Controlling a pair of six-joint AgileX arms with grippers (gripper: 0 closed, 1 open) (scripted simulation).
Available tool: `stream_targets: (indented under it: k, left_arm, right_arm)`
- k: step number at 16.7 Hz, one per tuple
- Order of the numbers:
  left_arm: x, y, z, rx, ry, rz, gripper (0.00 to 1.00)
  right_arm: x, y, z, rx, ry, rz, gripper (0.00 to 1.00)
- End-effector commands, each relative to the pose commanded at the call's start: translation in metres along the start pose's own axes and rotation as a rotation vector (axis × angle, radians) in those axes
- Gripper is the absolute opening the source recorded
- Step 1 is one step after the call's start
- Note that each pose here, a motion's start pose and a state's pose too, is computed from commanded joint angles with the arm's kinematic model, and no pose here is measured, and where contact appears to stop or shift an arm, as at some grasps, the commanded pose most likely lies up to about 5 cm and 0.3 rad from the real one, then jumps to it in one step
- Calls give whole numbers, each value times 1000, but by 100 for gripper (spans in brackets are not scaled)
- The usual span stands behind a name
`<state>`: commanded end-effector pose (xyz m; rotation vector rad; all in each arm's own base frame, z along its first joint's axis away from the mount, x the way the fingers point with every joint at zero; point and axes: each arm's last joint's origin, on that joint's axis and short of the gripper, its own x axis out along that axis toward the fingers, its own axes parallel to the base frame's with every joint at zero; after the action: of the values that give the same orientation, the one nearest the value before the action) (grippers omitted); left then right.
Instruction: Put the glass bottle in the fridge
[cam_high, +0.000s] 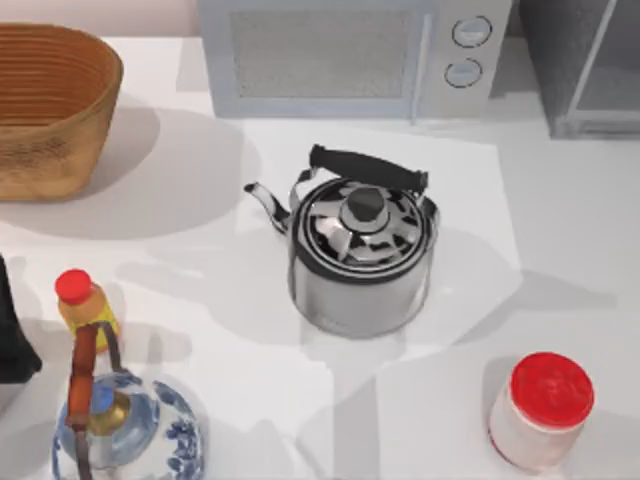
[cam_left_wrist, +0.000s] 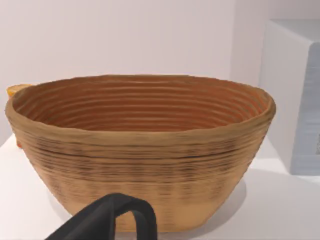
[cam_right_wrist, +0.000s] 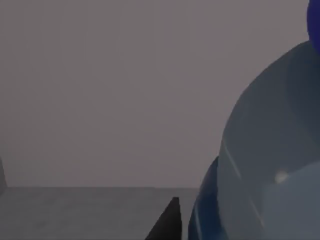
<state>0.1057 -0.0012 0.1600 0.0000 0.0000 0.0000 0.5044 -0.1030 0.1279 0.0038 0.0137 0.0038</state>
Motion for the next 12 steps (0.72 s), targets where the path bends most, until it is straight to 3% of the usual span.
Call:
stream_targets:
  k: [12]
  left_arm:
    - [0,0,0,0,0,0,100]
  right_arm:
    - [0,0,0,0,0,0,98]
